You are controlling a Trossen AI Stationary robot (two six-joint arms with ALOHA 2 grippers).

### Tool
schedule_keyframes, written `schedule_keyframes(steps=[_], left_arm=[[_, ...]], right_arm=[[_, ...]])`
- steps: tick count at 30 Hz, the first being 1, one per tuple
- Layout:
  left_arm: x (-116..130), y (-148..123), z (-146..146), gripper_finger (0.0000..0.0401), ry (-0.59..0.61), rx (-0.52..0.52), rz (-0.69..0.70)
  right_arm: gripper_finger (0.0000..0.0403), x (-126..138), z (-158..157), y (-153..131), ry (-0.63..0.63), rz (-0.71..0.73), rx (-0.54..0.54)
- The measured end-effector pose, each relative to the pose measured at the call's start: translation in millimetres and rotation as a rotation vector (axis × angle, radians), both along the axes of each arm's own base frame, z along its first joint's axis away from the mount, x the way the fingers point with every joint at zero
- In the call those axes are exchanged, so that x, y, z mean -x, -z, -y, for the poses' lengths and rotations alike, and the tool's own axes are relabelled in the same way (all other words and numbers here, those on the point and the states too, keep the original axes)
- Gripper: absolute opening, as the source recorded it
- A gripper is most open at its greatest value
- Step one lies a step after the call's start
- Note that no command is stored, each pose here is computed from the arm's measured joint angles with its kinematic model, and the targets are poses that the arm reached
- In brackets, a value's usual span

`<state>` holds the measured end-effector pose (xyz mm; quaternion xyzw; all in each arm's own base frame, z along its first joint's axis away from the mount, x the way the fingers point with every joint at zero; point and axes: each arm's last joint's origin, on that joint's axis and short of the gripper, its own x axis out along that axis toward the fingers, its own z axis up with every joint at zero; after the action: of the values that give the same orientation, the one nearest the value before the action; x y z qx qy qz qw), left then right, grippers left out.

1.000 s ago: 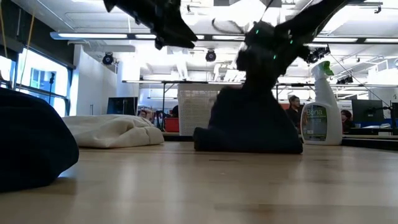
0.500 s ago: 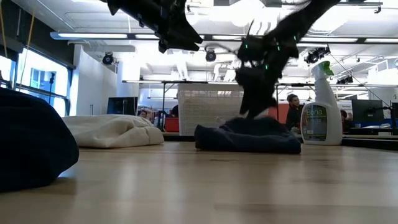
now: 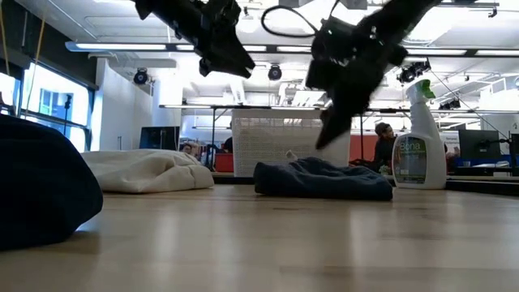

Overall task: Fold laundry
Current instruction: Put the blue shorts into the laundry bin

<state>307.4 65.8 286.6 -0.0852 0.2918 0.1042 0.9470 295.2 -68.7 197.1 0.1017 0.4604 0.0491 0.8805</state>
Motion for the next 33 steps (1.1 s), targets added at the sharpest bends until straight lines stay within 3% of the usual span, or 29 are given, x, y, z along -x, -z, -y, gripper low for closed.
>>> schedule_keyframes(steps=[10, 14, 18, 22, 26, 29, 33], left_arm=[[3, 5, 4, 0.0147, -0.003, 0.031, -0.054], [3, 4, 4, 0.0147, -0.003, 0.031, -0.053], [2, 3, 4, 0.0147, -0.005, 0.026, -0.036], [-2, -2, 3, 0.0147, -0.007, 0.012, 0.028], [-3, -11, 3, 0.0147, -0.006, -0.005, 0.109], [4, -28, 4, 0.0147, -0.006, -0.019, 0.186], [17, -60, 6, 0.0147, -0.013, -0.057, 0.282]], right_arm=[[0.0244, 14, -39, 59, 0.039, 0.122, 0.166], [0.0231, 25, -39, 75, 0.061, 0.075, 0.197], [0.0184, 26, -39, 88, 0.048, 0.038, 0.172], [0.0101, 24, -39, 93, 0.054, 0.017, 0.136], [0.0017, 21, -28, 83, 0.117, 0.013, 0.067], [0.0022, 20, -10, 64, 0.168, -0.022, -0.020], [0.0016, 11, 23, 2, 0.170, 0.043, -0.093]])
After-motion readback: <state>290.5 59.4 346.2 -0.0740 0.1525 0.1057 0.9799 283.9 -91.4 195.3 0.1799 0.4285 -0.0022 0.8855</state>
